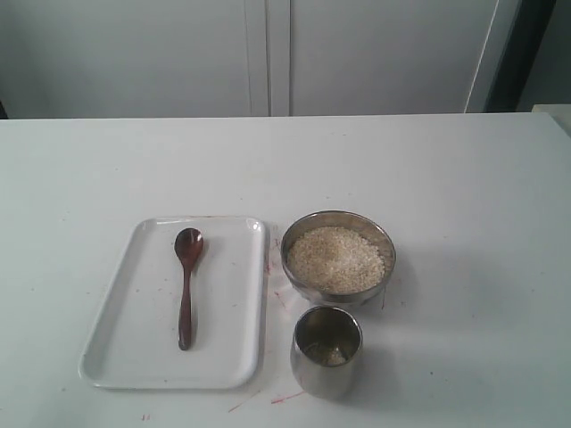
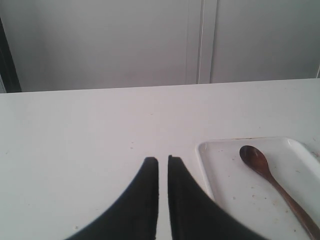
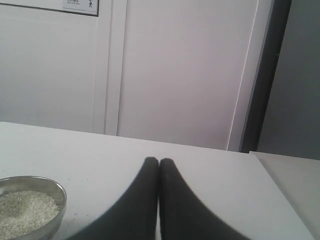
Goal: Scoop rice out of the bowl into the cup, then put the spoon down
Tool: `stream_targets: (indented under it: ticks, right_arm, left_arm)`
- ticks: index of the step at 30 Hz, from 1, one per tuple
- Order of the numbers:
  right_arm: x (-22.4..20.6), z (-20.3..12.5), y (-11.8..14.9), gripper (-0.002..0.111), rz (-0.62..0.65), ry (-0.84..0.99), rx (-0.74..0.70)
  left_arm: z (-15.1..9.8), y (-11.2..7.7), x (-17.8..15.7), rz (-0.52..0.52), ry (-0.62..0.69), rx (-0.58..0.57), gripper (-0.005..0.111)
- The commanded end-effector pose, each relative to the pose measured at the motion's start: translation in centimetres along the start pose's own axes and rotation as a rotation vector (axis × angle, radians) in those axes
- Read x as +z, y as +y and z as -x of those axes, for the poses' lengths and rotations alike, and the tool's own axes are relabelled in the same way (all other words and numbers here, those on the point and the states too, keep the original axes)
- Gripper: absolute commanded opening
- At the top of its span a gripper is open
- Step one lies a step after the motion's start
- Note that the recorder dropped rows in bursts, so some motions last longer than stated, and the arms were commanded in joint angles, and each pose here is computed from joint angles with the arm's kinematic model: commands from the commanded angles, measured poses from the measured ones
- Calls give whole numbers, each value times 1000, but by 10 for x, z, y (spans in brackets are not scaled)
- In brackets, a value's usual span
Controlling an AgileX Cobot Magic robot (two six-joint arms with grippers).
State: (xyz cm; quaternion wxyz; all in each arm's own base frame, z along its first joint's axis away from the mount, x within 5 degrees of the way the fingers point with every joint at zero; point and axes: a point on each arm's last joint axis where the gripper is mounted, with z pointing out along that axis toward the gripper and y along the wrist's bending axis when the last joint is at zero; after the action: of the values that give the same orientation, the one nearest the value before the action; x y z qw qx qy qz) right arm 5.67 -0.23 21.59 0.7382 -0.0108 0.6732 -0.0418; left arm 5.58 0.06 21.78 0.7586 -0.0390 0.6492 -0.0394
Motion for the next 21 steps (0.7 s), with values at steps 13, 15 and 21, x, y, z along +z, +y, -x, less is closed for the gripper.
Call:
stream_targets:
  ticks: [13, 15, 21]
  right_arm:
    - [-1, -11, -1, 0, -10, 97, -51]
    - [-1, -11, -1, 0, -10, 101, -51]
    - [-1, -11, -1, 0, -10, 101, -51]
  left_arm:
    - [3, -1, 0, -7, -11, -6, 14]
    - [3, -1, 0, -7, -11, -6, 14]
    - [3, -1, 0, -7, -11, -6, 14]
